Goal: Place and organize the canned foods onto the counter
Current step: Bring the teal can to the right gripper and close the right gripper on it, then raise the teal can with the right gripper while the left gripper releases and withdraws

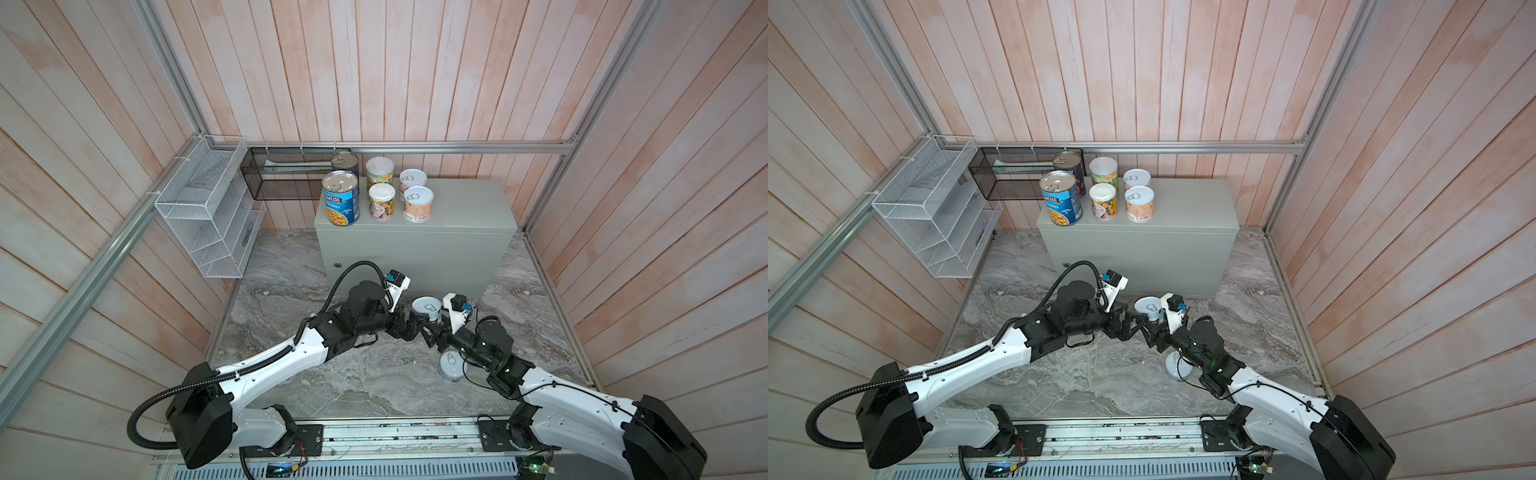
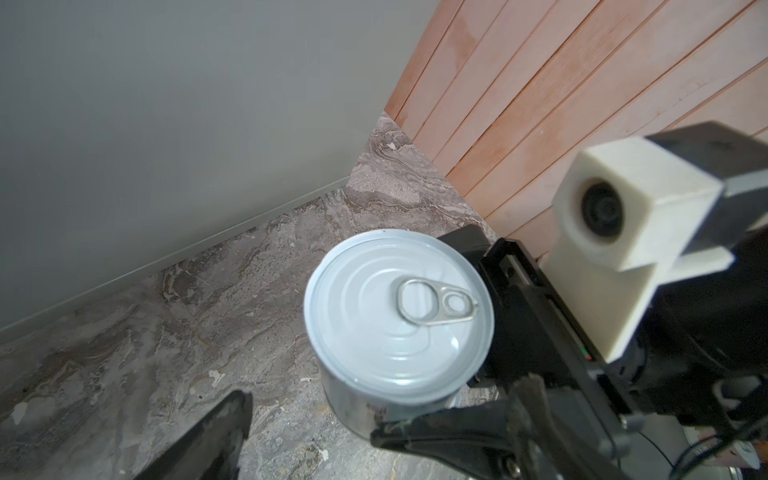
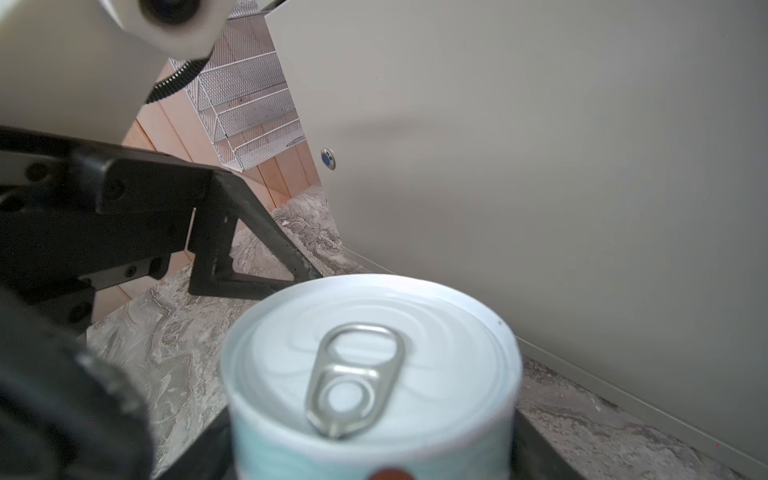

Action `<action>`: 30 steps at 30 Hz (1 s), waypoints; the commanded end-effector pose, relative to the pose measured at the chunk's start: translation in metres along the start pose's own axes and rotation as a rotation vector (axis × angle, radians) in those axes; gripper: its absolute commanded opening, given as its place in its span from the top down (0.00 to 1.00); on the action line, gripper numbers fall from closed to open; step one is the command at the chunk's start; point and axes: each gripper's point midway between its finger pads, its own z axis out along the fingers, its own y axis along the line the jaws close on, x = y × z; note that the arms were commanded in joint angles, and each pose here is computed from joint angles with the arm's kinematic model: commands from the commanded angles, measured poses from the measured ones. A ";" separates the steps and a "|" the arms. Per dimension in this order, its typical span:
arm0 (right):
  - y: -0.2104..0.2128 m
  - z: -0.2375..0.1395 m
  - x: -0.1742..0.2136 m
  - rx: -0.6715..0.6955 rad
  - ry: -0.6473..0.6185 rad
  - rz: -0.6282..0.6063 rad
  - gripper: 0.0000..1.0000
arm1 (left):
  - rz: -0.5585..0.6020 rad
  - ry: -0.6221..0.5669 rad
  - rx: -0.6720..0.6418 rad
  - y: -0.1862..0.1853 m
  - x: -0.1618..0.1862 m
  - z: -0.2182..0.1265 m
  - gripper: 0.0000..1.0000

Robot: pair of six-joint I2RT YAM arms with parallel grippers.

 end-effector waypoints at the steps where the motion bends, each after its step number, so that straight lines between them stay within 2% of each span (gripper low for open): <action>1: 0.000 -0.008 -0.025 0.014 -0.089 0.010 0.36 | -0.010 -0.054 -0.060 0.013 -0.006 -0.008 0.02; 12: -0.006 -0.034 -0.057 0.096 -0.151 0.003 0.36 | -0.035 -0.189 -0.208 0.057 -0.001 -0.031 0.00; 18: -0.007 -0.050 -0.100 0.159 -0.213 -0.024 0.36 | 0.034 -0.278 -0.257 0.073 0.004 -0.042 0.00; 26: -0.003 -0.061 -0.159 0.210 -0.277 -0.025 0.35 | 0.072 -0.228 -0.207 0.078 0.045 -0.032 0.00; 30: -0.002 -0.068 -0.182 0.234 -0.313 -0.030 0.36 | 0.035 -0.268 -0.125 0.066 0.044 -0.034 0.00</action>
